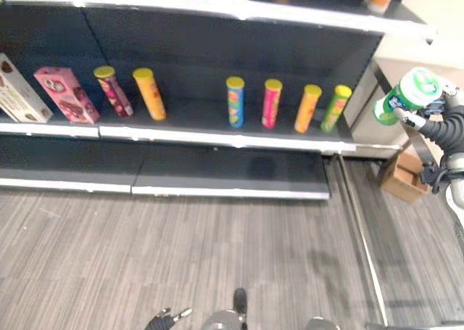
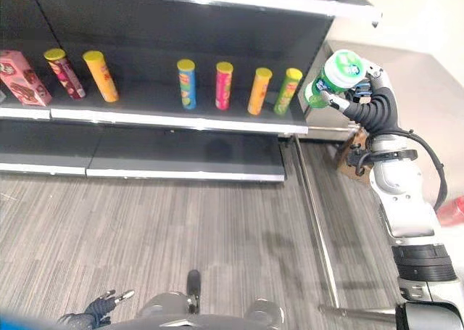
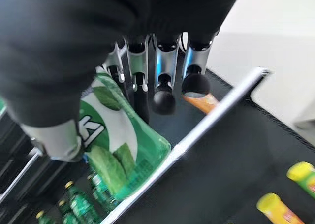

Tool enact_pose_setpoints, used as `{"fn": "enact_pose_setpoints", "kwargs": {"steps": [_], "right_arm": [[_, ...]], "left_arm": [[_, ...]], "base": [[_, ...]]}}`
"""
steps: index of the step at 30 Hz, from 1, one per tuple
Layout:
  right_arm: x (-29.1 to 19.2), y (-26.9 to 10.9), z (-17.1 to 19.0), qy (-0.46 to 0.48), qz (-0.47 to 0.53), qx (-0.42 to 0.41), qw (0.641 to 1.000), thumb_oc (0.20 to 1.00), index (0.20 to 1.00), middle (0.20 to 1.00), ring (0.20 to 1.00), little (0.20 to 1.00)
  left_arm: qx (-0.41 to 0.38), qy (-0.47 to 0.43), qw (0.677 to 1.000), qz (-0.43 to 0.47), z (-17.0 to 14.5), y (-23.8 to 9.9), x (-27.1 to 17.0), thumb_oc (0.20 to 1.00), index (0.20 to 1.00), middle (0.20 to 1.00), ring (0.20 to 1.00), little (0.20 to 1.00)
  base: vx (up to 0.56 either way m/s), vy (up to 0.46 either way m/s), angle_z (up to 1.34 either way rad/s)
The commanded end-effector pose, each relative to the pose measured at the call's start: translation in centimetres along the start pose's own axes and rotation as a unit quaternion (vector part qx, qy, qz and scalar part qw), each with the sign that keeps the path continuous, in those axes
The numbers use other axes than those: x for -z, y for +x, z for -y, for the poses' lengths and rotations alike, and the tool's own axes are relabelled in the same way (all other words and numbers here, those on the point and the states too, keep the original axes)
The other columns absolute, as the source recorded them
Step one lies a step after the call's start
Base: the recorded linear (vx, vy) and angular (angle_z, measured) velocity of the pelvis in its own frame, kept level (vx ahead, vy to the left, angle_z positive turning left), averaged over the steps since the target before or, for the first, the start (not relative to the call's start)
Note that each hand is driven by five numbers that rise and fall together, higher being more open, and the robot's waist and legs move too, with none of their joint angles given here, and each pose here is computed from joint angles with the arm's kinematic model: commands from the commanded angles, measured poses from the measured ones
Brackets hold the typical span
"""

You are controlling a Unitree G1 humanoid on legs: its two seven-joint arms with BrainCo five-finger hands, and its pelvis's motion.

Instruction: Put the goods on the table back onto the shelves and tidy them up.

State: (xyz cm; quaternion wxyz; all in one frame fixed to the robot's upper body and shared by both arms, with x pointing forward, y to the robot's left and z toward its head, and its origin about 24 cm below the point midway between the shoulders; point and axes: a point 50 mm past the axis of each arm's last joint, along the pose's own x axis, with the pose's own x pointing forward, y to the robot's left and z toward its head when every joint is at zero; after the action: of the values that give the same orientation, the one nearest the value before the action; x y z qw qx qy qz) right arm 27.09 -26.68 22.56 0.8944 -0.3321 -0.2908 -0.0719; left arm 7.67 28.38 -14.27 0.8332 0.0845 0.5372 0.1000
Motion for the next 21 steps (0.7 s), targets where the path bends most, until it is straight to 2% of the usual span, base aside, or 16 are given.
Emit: {"fn": "enact_pose_setpoints", "kwargs": {"steps": [1, 8, 21], "right_arm": [[-2.8, 2.2, 4.2, -0.037, 0.073, 0.073, 0.994, 0.2, 0.2, 0.2, 0.2, 0.2], [-4.5, 3.3, 7.6, -0.047, 0.106, 0.123, 0.985, 0.2, 0.2, 0.2, 0.2, 0.2], [-5.6, 5.2, 9.7, -0.055, 0.106, 0.104, 0.987, 0.2, 0.2, 0.2, 0.2, 0.2]], "left_arm": [[0.005, 0.015, 1.0, 0.01, -0.4, -0.3, -0.1, 1.0, 1.0, 1.0, 1.0, 1.0], [0.028, 0.023, 0.999, 0.019, 0.5, 0.0, -0.7, 1.0, 1.0, 1.0, 1.0, 1.0], [0.025, 0.017, 1.0, -0.005, 0.3, -0.3, 0.7, 1.0, 1.0, 1.0, 1.0, 1.0]], "base": [[0.17, 0.015, 0.41], [0.21, -0.037, 0.47], [0.33, -0.116, 0.38]]}}
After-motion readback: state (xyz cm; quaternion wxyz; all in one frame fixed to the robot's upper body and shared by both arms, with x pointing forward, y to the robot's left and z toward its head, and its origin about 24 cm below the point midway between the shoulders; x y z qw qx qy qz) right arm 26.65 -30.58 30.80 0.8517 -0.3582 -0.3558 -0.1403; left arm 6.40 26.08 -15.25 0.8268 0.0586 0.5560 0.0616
